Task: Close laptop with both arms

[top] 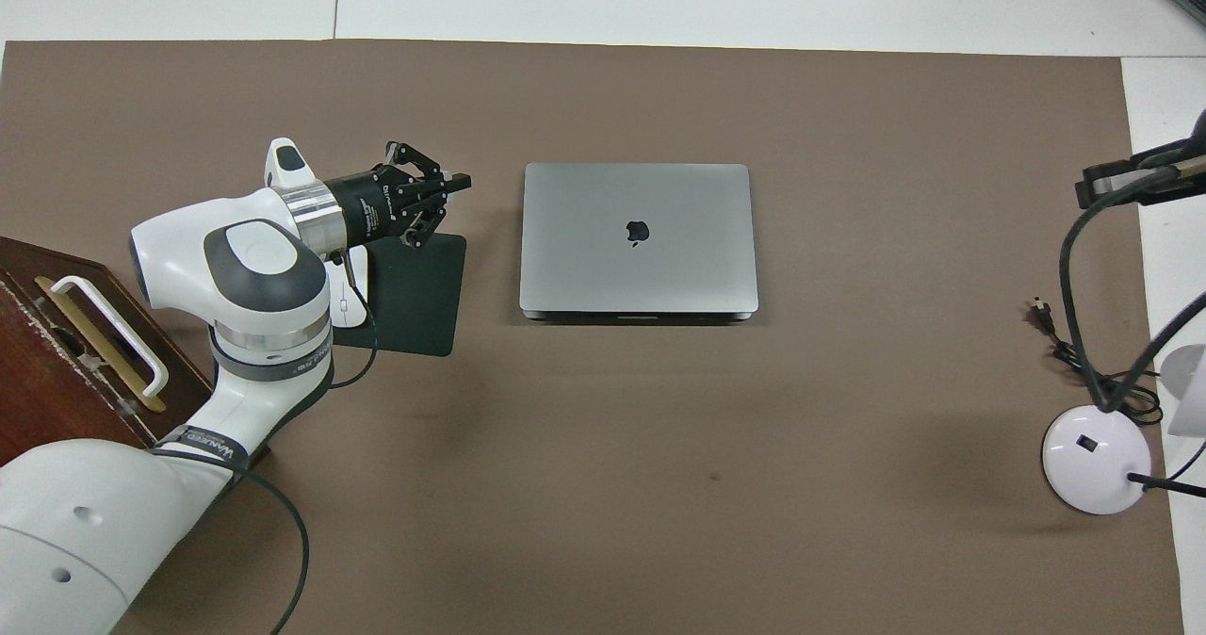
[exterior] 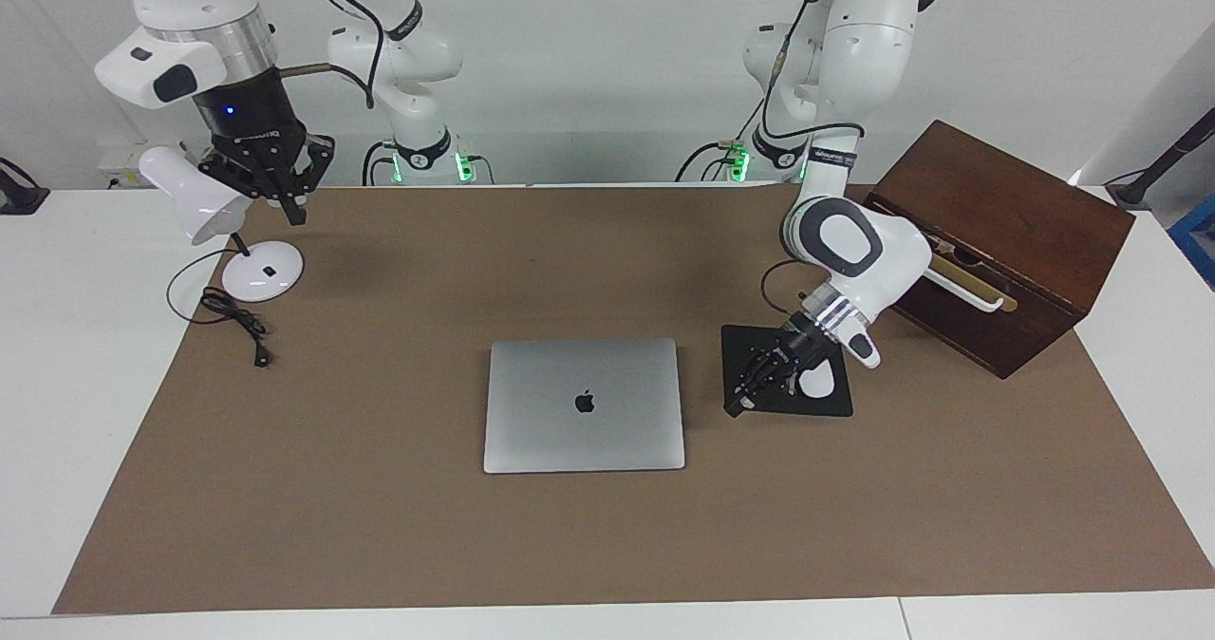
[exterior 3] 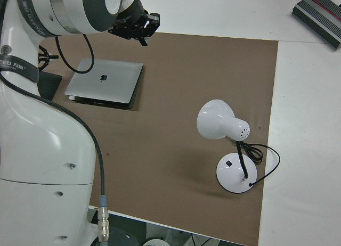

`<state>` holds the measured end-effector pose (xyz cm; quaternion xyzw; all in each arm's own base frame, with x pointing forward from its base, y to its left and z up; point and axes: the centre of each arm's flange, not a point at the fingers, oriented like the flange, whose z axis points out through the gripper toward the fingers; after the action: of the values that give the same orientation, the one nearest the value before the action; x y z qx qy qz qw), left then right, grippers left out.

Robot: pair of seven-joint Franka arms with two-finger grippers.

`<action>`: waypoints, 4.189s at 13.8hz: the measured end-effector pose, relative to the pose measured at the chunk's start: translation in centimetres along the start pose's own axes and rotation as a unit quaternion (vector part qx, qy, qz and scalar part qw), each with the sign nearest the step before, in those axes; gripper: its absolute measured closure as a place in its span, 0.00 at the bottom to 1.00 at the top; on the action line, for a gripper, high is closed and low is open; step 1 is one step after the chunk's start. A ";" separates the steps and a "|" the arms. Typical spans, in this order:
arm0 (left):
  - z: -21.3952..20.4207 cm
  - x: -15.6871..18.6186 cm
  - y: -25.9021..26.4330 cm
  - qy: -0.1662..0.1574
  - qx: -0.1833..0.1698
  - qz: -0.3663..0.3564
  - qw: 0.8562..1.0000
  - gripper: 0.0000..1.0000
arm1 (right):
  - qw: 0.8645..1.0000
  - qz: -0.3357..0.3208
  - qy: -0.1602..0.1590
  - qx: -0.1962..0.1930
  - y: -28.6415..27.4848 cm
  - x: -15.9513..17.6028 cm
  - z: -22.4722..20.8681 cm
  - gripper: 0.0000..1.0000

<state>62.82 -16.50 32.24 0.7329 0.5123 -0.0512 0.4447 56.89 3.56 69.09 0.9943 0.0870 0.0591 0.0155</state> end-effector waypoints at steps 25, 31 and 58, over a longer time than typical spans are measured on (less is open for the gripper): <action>-23.0 1.7 6.8 0.071 0.475 0.356 0.802 0.99 | 0.999 0.018 -0.036 0.001 1.7 -2.2 4.5 0.00; -30.7 -1.5 5.3 0.022 0.498 0.340 0.797 0.99 | 0.999 0.020 -0.037 0.001 1.9 -2.3 4.6 0.00; -30.2 -6.6 8.6 0.045 0.453 0.457 0.764 0.00 | 0.998 0.037 -0.036 0.027 1.8 -2.5 4.7 0.00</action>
<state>55.07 -0.55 58.99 0.9980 0.0529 -0.0350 0.0083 55.36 1.22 64.23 0.9984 0.0512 0.0217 -0.0101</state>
